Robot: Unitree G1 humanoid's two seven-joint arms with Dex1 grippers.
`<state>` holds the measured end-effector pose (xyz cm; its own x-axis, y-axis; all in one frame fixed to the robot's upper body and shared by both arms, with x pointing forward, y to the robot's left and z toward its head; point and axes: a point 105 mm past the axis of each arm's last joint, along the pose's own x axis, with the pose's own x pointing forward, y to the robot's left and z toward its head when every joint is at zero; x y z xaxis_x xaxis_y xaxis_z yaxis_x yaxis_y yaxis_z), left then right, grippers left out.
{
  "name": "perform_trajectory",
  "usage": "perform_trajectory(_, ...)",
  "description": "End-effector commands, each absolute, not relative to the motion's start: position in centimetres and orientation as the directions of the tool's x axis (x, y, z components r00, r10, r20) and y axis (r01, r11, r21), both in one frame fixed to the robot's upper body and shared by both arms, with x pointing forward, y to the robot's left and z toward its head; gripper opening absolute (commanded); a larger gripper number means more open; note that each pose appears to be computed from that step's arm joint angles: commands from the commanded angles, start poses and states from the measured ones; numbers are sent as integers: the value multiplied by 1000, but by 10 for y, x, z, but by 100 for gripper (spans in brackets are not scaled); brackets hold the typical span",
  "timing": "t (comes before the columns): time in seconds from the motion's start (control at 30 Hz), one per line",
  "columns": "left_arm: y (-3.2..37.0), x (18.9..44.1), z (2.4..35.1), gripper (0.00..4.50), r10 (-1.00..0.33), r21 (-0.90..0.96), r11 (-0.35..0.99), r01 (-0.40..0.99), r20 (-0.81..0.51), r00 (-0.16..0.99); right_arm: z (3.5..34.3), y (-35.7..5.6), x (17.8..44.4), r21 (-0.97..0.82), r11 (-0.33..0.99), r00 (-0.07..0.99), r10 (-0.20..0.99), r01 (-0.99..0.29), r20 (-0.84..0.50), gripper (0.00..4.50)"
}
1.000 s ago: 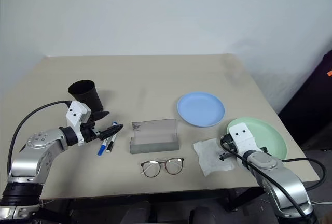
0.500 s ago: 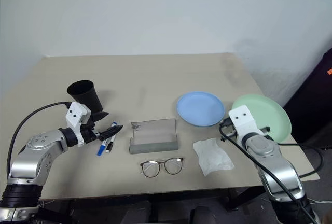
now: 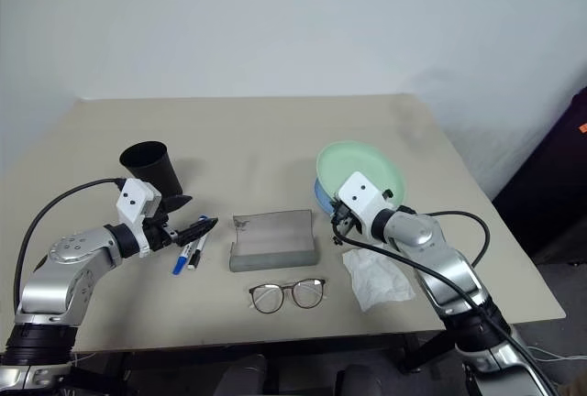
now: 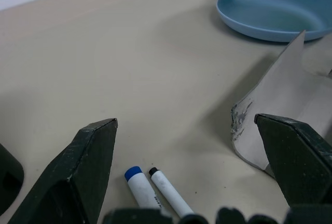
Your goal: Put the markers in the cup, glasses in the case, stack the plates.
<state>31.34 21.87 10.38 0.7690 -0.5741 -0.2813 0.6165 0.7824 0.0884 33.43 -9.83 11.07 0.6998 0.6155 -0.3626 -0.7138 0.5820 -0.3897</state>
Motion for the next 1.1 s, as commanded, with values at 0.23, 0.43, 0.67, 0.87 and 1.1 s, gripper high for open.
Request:
perform_trajectory(0.23,220,310,121,450,-552,131,801,584,-216,806,111,-107,358,-455,498,668,634,-738,-389,1)
perform_trajectory(0.43,222,307,121,450,-538,130,812,570,-214,815,102,-98,356,-413,453,606,677,-791,-418,1)
perform_trajectory(0.67,224,305,121,450,-529,130,818,561,-213,821,98,-93,357,-400,434,583,689,-807,-430,1)
perform_trajectory(0.87,227,304,121,450,-522,133,822,554,-215,825,95,-96,361,-420,430,594,670,-799,-445,1)
perform_trajectory(1.1,227,304,122,450,-522,136,821,554,-215,826,87,-104,364,-443,410,598,637,-797,-486,1)
